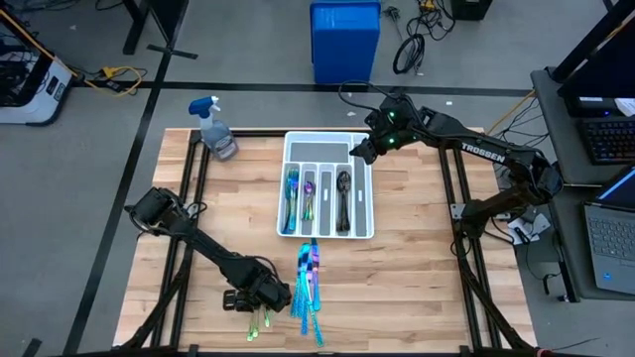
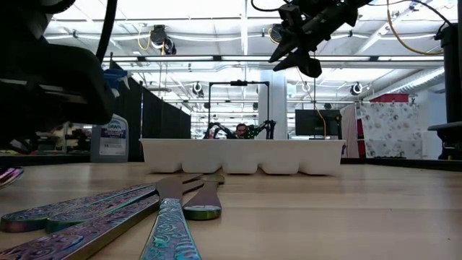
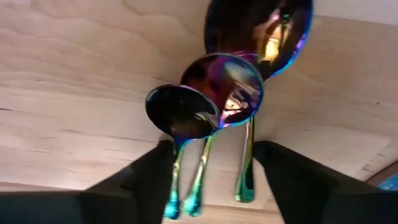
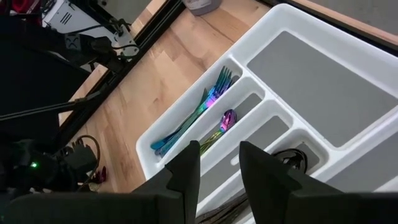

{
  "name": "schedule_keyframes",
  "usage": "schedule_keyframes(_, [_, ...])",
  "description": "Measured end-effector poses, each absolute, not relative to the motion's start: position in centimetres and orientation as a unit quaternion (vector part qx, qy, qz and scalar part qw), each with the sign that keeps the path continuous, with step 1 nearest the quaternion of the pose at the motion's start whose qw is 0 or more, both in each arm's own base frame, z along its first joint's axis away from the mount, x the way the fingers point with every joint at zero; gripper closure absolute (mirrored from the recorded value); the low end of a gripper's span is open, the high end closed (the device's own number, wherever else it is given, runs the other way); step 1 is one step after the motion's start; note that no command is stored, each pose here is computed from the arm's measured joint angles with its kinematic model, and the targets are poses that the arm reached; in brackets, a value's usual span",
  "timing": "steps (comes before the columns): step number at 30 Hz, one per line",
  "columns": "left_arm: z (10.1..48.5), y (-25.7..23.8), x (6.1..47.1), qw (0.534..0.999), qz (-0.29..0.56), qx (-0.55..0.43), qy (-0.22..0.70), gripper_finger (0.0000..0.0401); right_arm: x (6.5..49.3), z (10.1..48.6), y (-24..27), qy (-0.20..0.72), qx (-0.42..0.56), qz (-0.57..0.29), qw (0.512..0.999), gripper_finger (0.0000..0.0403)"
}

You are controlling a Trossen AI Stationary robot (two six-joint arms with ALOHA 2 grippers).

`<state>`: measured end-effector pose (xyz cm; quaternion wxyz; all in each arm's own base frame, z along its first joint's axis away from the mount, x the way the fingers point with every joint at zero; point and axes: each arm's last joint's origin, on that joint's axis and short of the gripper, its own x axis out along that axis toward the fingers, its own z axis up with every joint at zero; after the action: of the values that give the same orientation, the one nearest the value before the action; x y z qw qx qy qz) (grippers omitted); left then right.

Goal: Sort silverware

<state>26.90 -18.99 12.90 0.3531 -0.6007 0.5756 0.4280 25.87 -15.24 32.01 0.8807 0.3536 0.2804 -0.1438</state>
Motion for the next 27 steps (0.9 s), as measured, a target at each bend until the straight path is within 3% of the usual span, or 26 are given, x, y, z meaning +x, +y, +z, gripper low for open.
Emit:
schedule_keyframes(7, [12.9, -18.4, 27.4, 0.353, 0.426, -0.606, 0.572, 0.0307, 25.9, 32.1, -15.3, 0.278, 0.352, -0.145, 0.882, 0.0307])
schedule_keyframes(15, [12.9, -18.0, 27.7, 0.357, 0.417, -0.605, 0.576, 0.0379, 25.9, 32.1, -15.3, 0.276, 0.351, -0.145, 0.883, 0.0307])
schedule_keyframes(19, [13.3, -17.8, 27.5, 0.359, 0.418, -0.604, 0.576, 0.0398, 25.9, 32.1, -15.3, 0.276, 0.351, -0.145, 0.883, 0.0307])
schedule_keyframes(27, [14.3, -17.1, 26.7, 0.373, 0.442, -0.591, 0.562, 0.0398, 25.9, 32.1, -15.3, 0.276, 0.351, -0.145, 0.883, 0.0307])
